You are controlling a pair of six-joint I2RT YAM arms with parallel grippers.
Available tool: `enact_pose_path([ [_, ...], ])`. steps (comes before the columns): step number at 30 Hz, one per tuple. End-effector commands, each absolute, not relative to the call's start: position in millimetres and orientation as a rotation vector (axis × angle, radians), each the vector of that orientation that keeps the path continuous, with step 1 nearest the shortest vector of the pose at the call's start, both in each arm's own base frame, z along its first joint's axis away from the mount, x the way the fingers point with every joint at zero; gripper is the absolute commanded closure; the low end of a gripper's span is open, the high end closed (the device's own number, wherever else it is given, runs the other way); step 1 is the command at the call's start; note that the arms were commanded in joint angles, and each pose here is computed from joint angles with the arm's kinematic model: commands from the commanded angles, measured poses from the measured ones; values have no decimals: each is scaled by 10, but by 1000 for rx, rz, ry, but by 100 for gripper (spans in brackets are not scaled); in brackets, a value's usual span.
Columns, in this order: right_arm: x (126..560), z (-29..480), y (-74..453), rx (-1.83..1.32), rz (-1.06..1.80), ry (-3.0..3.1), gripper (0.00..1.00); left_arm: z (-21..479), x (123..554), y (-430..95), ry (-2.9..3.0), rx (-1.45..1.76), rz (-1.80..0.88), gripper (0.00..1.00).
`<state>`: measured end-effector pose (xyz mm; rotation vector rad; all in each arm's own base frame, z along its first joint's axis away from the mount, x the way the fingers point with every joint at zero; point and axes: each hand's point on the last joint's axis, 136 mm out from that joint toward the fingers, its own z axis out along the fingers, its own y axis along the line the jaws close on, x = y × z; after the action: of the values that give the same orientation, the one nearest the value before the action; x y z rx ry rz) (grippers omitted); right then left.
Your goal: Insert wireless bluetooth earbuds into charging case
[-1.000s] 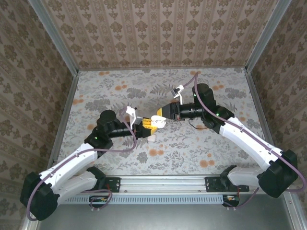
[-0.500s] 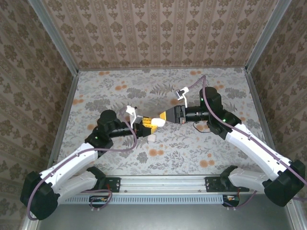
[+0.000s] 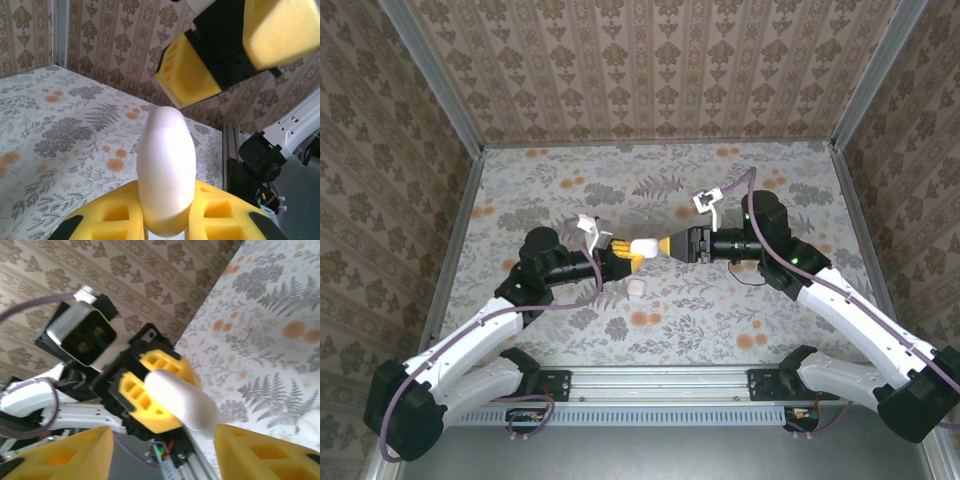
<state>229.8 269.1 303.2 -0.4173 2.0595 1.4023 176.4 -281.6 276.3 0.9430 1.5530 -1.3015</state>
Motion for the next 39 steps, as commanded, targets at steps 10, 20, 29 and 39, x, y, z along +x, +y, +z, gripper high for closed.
enact_pose_path([
  [10, 2294, 3326, 2816, -578, 1400, 1776, 34, 3321, 1727, -2895, 1495, 919, -1455, 100],
  [20, 2328, 3367, 2917, -604, 1453, 1752, 65, 3412, 1696, -2965, 1488, 932, -1514, 100],
  [29, 2362, 3313, 2901, -572, 1450, 1760, 84, 3286, 1784, -2920, 1521, 890, -1423, 88],
  [39, 2601, 3106, 2730, -389, 1357, 1876, 89, 3162, 1874, -2892, 1572, 899, -1315, 52],
])
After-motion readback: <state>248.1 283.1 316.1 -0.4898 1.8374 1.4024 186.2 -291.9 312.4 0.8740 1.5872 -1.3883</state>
